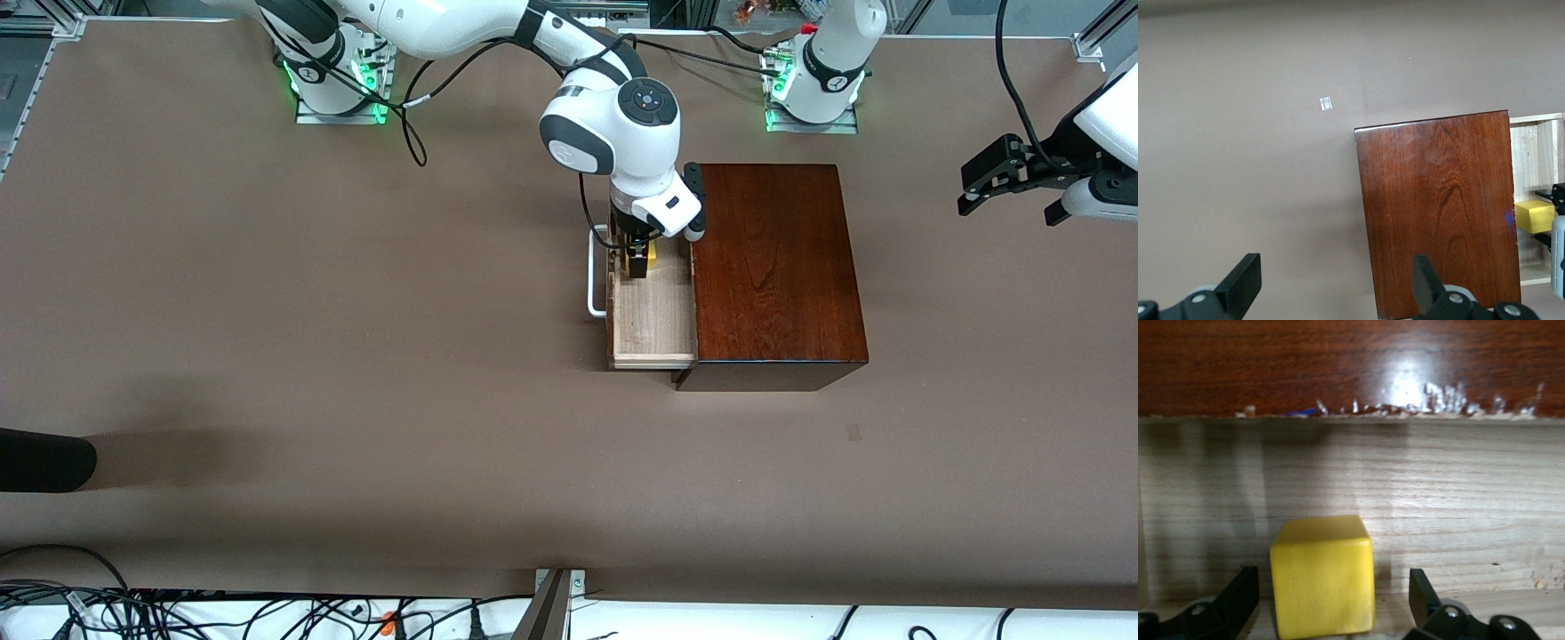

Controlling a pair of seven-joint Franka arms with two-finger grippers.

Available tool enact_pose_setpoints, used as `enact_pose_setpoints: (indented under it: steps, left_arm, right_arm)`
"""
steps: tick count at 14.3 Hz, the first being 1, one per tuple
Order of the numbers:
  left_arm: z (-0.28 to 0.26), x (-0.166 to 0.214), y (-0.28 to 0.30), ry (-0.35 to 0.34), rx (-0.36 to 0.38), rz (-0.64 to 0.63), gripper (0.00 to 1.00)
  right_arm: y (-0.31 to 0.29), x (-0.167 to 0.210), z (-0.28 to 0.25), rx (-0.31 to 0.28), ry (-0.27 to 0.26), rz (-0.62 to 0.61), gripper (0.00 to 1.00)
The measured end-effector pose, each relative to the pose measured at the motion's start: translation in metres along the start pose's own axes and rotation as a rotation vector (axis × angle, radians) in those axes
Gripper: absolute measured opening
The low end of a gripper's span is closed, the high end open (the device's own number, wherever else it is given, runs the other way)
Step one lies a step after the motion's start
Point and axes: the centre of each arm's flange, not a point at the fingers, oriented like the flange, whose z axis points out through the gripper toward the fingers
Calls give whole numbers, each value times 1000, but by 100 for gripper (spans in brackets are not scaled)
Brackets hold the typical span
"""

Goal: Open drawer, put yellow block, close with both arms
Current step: 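Release the cube into the drawer and withdraw the right gripper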

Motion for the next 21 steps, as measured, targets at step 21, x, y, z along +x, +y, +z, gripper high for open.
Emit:
enact_pose_setpoints:
  steps: [21]
  left_arm:
    - [124,21,279,-30,-154,786,100]
  right_arm:
    - [282,-472,-260,26,27,1009,100]
